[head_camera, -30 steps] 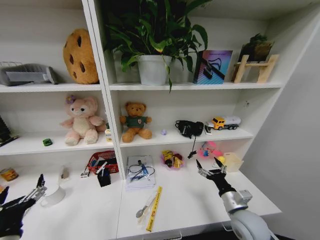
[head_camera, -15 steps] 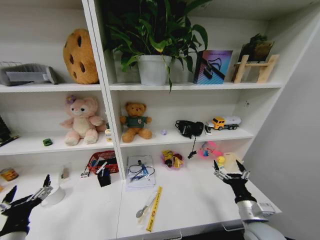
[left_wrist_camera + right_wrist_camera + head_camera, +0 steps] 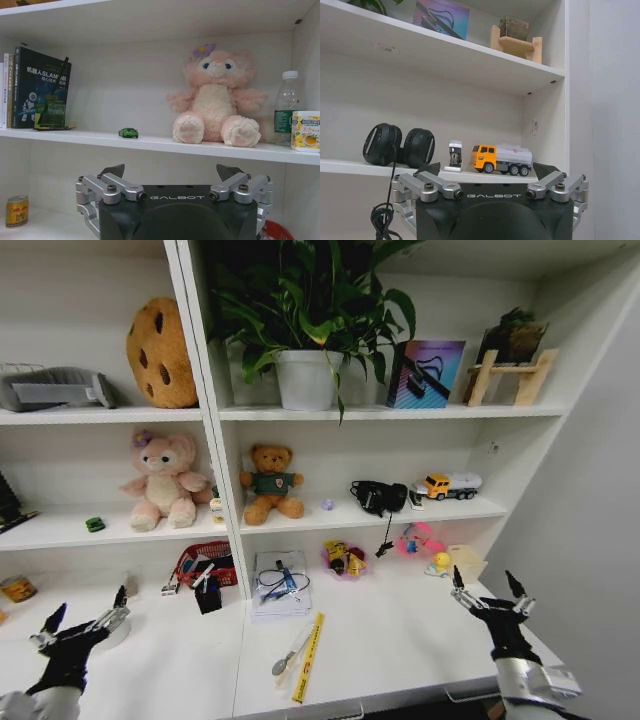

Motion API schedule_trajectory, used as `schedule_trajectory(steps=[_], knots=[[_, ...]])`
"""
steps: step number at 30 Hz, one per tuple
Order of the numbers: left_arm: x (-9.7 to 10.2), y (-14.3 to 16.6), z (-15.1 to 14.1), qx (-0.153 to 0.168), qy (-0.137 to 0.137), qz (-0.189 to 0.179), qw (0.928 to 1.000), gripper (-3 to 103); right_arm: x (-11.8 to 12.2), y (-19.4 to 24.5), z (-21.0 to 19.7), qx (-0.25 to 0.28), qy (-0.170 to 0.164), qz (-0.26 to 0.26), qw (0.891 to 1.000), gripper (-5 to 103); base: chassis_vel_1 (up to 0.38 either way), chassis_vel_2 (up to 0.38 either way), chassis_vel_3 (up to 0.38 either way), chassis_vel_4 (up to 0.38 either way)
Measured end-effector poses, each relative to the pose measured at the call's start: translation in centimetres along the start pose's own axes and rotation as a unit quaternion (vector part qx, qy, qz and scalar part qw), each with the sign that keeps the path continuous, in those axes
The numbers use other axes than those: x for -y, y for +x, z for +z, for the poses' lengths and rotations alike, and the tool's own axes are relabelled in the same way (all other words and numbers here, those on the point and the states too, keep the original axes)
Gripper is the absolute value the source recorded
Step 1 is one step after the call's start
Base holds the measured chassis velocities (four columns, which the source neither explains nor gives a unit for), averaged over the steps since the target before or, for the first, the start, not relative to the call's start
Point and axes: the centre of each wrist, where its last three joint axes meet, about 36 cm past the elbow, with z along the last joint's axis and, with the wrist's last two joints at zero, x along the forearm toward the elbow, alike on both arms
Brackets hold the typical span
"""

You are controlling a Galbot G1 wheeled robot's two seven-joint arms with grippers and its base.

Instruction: Organize the objects on the table.

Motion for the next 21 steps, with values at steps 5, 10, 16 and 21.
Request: schedule_trajectory(steps=[5,10,16,21], knots=[[-0.29,-0.16,0.05,-0.001,-0.001,-0.002,1.0,100,0.05,0.05,-0.02,0.018,-0.005,-0.012,1.0,100,0.0,0.0,0.0,0.0],[-0.53,-0.23,0.02,-0.001,-0.001,-0.003,1.0,100,0.33,0.16,0.19,0.027,-0.006,-0.022,0.999,100,0.0,0.0,0.0,0.0],[-0.53,-0.27,0.06,0.0,0.0,-0.001,1.0,100,0.82,0.4,0.38,0.03,-0.012,-0.028,0.999,100,0.0,0.0,0.0,0.0],[-0.5,-0.24,0.11,0.001,0.002,0.0,1.0,100,0.99,0.52,0.68,0.029,-0.012,-0.029,0.999,100,0.0,0.0,0.0,0.0]])
